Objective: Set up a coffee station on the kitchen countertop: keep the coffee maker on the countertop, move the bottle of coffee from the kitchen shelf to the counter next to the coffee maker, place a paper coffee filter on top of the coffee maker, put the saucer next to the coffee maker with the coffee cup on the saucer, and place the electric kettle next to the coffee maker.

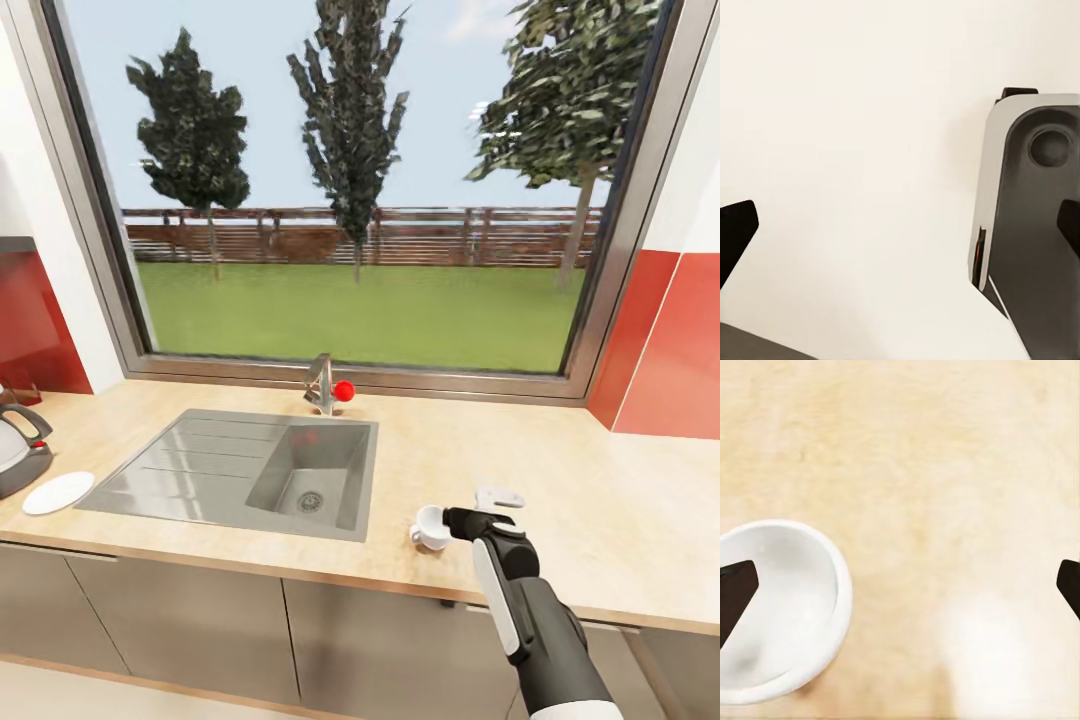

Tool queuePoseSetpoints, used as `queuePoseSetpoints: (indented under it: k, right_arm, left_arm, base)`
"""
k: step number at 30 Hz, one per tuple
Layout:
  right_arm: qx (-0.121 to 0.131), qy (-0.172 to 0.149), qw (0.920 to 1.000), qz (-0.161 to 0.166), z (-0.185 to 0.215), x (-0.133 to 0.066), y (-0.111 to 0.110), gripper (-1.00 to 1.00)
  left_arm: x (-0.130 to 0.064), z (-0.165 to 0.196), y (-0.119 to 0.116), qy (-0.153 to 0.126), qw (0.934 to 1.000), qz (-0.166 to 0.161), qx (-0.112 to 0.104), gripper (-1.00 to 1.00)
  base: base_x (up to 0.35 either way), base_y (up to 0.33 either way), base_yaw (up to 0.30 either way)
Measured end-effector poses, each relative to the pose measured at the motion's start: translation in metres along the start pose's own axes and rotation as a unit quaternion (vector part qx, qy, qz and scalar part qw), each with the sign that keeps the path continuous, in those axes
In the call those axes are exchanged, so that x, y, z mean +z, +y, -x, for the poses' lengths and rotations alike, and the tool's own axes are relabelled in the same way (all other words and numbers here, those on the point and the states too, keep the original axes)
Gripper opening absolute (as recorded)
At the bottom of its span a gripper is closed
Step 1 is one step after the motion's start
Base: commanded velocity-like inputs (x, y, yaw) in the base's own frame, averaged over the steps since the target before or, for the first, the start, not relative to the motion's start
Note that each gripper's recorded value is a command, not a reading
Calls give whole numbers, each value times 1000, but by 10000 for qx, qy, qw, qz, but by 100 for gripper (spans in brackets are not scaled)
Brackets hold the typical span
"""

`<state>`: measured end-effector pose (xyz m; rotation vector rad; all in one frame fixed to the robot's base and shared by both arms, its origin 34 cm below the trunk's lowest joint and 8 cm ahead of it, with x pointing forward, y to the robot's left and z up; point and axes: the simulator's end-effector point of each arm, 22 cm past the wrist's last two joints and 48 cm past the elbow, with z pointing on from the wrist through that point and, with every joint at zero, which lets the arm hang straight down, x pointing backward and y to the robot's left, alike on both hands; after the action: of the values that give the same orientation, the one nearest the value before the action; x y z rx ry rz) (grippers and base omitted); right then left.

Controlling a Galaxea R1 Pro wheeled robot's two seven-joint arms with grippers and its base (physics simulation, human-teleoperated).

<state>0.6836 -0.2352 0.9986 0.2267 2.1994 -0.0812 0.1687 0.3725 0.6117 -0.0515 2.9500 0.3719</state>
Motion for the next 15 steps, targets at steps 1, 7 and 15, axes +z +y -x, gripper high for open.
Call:
queuePoseSetpoints:
  k: [1,7,15]
  right_arm:
    - [-5,17,10000,-1,-1,1,0,100]
    - [-71,315,9995,-12,-26,10,1,100]
    - [-79,350,9994,-15,-30,11,1,100]
  left_arm:
    - [0,0,0,0,10000,1,0,100]
    - [0,0,0,1,10000,-2,0,100]
    - [0,0,0,1,10000,0,1,100]
  base:
    - [0,0,0]
    - [0,0,0]
    - [0,31,0]
